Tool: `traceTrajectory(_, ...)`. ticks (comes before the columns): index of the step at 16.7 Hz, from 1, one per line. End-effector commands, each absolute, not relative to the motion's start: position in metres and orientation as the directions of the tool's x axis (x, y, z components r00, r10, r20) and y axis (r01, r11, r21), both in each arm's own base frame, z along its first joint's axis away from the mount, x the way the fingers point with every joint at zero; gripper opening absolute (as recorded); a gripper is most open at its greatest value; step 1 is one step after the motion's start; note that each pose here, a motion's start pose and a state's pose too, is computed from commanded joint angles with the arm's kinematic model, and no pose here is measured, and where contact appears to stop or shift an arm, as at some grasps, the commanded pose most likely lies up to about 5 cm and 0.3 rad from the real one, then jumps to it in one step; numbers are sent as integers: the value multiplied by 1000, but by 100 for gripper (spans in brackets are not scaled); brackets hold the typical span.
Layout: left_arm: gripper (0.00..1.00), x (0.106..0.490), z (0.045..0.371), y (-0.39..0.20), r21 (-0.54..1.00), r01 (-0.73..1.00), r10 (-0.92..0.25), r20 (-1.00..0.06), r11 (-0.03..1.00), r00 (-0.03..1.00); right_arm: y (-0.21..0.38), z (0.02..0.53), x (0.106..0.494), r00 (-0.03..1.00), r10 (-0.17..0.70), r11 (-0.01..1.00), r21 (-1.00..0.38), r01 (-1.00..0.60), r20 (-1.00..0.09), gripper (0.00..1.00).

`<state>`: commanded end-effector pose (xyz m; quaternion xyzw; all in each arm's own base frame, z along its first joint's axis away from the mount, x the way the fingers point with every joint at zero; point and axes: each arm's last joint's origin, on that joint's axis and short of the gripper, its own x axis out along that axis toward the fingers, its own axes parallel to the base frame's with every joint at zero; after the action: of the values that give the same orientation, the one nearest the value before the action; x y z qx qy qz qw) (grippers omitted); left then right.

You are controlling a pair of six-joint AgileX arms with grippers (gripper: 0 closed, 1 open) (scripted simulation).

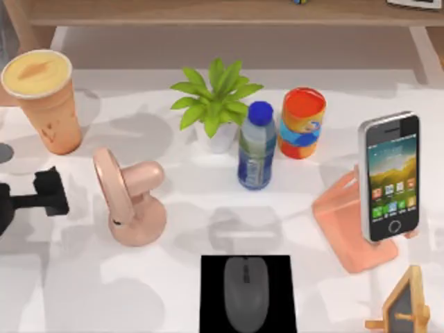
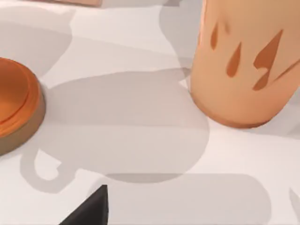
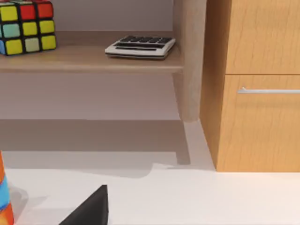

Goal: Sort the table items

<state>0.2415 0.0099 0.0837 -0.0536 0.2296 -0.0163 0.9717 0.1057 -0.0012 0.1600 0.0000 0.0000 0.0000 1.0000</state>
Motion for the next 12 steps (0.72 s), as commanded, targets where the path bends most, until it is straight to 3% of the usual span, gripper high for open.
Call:
traceTrajectory(7, 100, 299, 75, -15, -24, 31, -34, -149, 999, 988, -1, 160, 106, 1000, 0, 1000, 0, 0, 0, 100)
traceTrajectory(12, 100, 305, 77, -20, -11, 26, -27, -99, 1000, 995, -1, 160, 106, 1000, 0, 1000, 0, 0, 0, 100)
